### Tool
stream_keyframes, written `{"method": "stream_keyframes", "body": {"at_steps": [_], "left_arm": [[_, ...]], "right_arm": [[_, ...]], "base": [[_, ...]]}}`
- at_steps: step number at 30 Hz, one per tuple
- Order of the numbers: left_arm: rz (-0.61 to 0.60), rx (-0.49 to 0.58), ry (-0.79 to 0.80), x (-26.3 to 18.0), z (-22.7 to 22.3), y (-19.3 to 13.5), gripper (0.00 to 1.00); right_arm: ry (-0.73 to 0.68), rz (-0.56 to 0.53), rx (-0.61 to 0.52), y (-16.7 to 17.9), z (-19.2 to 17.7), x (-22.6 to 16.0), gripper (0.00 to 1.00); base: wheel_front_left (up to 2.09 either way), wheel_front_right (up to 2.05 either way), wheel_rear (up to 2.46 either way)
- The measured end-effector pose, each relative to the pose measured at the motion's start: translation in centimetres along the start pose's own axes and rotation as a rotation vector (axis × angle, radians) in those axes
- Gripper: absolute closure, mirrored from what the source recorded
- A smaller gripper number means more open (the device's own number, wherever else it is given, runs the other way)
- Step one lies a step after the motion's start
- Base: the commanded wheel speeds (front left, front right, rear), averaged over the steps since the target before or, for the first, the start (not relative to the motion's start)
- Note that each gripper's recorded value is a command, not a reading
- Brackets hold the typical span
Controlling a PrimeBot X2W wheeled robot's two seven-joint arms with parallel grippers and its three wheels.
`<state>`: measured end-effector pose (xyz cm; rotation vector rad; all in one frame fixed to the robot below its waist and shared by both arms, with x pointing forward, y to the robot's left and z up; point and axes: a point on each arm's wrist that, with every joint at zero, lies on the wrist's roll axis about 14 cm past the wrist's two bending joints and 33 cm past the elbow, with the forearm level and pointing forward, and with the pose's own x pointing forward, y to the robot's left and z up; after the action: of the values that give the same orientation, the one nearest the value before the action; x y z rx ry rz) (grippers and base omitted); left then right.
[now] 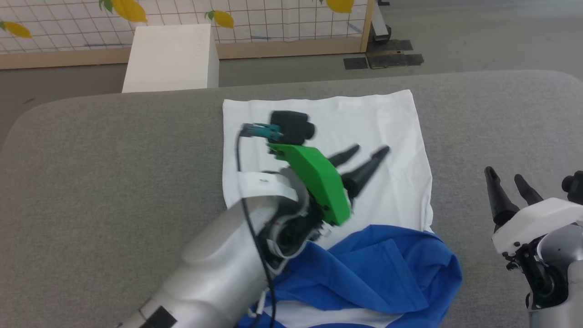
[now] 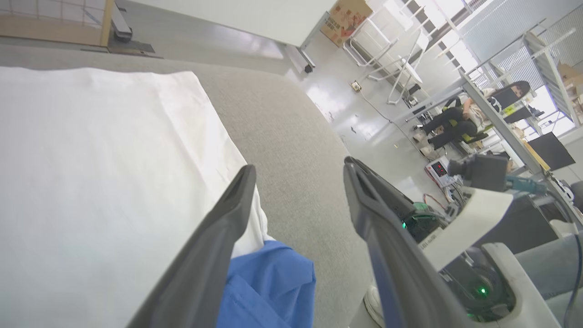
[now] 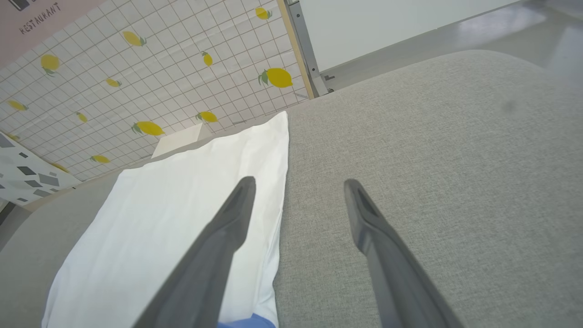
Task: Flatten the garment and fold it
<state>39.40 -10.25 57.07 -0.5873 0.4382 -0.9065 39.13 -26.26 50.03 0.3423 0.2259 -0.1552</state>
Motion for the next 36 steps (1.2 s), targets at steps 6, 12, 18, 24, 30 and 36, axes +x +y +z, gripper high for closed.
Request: {"method": "stream_keyframes", "body": {"at_steps": [6, 12, 18, 24, 30, 36], "left_arm": [[0.222, 0.101, -0.297, -4.8, 7.6, 7.1, 0.00], [0.472, 0.258, -0.467, -11.1, 10.6, 13.8, 0.00], [0.642, 0.305, -0.516, -16.0, 9.9, 17.9, 0.00], [0.648, 0.366, -0.605, -17.7, 11.3, 17.5, 0.00], [0.646, 0.412, -0.680, -18.1, 12.1, 17.5, 0.00], [0.653, 0.371, -0.700, -17.4, 11.6, 19.5, 0.00]], "right_arm": [[-0.008, 0.040, -0.017, 1.5, 0.6, 0.2, 0.00], [-0.007, 0.059, -0.036, 2.3, 0.8, 0.3, 0.00], [0.012, 0.063, -0.051, 2.5, 0.4, 0.6, 0.00], [0.054, 0.059, -0.084, 2.6, -0.6, 1.7, 0.00], [0.076, 0.104, -0.174, 4.6, 1.0, 5.6, 0.00], [0.074, 0.125, -0.266, 6.5, 4.5, 11.5, 0.00]], "base": [[0.00, 0.00, 0.00], [0.00, 0.00, 0.00], [0.00, 0.00, 0.00], [0.00, 0.00, 0.00], [0.00, 0.00, 0.00], [0.00, 0.00, 0.00]]}}
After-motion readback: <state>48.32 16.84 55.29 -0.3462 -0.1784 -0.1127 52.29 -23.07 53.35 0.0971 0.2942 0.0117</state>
